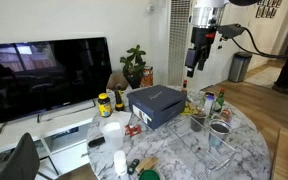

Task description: Put the transparent cup with its content in the silver cup and then put them in the transparent storage box

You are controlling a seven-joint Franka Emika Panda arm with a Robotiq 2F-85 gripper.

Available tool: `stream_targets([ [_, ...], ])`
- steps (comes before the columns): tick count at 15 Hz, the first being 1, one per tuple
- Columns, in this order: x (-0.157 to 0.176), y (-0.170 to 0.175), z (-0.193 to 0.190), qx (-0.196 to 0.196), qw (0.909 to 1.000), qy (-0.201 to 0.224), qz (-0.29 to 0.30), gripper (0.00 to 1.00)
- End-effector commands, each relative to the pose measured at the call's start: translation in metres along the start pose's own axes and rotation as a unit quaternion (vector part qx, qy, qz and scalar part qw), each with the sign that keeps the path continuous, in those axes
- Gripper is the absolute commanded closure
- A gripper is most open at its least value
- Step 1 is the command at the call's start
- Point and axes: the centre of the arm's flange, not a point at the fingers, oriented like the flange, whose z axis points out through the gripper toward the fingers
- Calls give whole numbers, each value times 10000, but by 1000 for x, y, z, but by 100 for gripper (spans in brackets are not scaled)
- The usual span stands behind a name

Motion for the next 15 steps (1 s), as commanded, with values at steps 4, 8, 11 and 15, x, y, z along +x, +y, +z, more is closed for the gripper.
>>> stream_targets([
  [4, 25, 36, 22, 62, 9992, -316, 221, 0],
  [8, 37, 106, 69, 313, 9963, -801, 80, 0],
  [11, 32, 145, 109, 581, 9928, -1033, -180, 0],
  [15, 26, 175, 152, 915, 9895, -1044, -414, 0],
])
